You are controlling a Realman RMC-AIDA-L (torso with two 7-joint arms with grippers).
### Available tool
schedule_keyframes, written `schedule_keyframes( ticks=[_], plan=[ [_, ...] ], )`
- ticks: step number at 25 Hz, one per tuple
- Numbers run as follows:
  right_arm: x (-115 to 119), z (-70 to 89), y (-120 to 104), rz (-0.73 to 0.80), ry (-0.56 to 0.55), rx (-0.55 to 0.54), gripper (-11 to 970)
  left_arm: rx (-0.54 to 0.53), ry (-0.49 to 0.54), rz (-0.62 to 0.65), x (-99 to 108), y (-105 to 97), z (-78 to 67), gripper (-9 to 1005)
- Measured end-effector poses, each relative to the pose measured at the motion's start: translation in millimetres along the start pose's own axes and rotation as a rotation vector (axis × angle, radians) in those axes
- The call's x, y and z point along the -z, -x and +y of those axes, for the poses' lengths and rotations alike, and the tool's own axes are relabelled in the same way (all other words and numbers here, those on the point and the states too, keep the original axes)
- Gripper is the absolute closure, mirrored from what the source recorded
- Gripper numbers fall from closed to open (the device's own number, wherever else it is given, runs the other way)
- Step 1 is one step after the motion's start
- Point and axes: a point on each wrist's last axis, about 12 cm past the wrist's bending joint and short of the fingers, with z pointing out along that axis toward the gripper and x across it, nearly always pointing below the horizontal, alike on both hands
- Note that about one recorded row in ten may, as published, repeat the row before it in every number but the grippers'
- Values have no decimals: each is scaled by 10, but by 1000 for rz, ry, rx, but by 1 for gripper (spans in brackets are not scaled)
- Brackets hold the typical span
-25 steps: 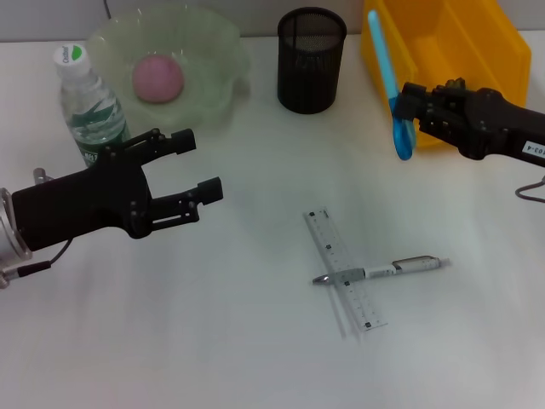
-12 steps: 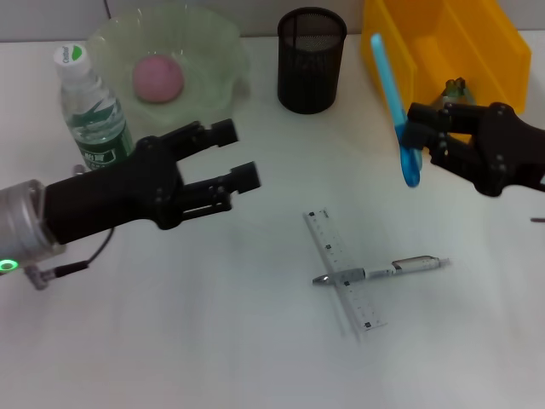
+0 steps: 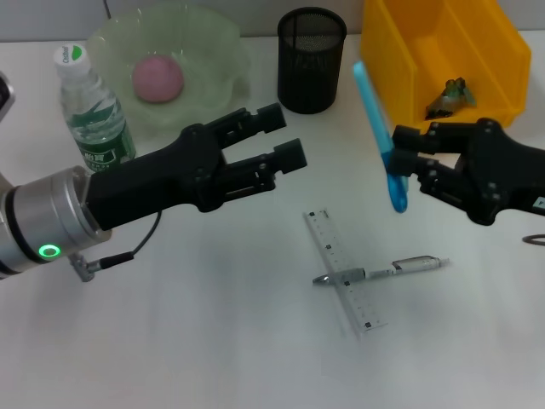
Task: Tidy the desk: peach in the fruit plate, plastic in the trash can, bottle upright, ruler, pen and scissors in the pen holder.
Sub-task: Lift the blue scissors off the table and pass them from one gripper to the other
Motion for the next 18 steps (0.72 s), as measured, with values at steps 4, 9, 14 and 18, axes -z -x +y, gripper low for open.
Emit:
schedule_keyframes(
  ticks=[4,9,14,18],
  plan=[
    [-60,4,-27,-3,25,-30,728,-4,-31,-9,-65,10,-15,166],
    [-119,19,-61,-9,51,-65,728,-8,-43,-13,-98,17,-17,168],
    [-171,33,-83,-17,63,-86,728,-14,-49,-17,-115,27,-18,182],
    [-224,41,-100,-18,80,-105,728,-16,-63,-18,-126,34,-29,196]
  ],
)
